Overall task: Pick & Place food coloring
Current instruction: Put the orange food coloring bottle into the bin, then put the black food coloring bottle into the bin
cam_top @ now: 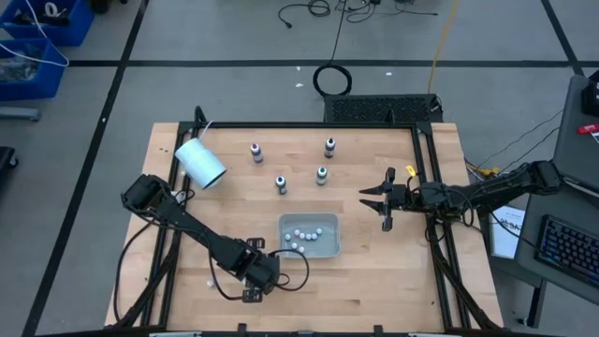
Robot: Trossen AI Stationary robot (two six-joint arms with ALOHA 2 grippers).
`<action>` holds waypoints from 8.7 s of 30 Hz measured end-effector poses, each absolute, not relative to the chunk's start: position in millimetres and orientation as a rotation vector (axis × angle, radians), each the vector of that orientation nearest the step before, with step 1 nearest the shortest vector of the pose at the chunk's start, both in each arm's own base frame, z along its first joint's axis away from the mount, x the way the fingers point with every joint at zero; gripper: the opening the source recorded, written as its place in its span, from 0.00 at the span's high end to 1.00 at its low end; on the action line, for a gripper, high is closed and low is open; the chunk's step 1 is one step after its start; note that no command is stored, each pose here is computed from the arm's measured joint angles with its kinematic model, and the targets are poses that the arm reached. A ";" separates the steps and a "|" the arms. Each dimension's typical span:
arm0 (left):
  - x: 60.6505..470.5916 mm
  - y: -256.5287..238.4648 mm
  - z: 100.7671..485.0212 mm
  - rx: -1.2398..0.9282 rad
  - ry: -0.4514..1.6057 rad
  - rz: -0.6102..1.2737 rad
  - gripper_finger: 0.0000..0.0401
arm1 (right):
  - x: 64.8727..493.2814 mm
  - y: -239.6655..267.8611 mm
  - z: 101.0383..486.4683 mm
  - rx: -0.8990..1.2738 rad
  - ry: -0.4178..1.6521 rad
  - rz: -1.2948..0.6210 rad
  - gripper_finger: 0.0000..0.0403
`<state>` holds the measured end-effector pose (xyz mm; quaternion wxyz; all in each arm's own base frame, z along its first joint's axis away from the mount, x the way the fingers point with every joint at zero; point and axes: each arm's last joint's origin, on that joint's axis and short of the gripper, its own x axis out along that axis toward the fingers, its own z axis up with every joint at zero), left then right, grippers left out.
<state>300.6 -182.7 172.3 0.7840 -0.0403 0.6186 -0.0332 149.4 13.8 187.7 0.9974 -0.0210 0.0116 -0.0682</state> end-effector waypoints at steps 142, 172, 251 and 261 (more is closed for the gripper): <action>260.8 -206.3 195.3 -0.174 1.357 0.045 0.40 | 149.6 13.8 187.4 -0.043 0.025 -0.137 0.74; 253.2 -201.7 163.7 -0.259 1.378 0.008 0.43 | 149.6 13.8 187.8 -0.024 0.020 -0.137 0.74; 388.0 -29.6 201.2 0.332 1.216 -0.528 0.86 | 149.5 13.7 183.7 -0.025 0.061 -0.140 0.74; 396.9 -29.6 175.3 0.332 1.257 -0.530 0.86 | 149.5 13.7 183.8 -0.024 0.060 -0.139 0.74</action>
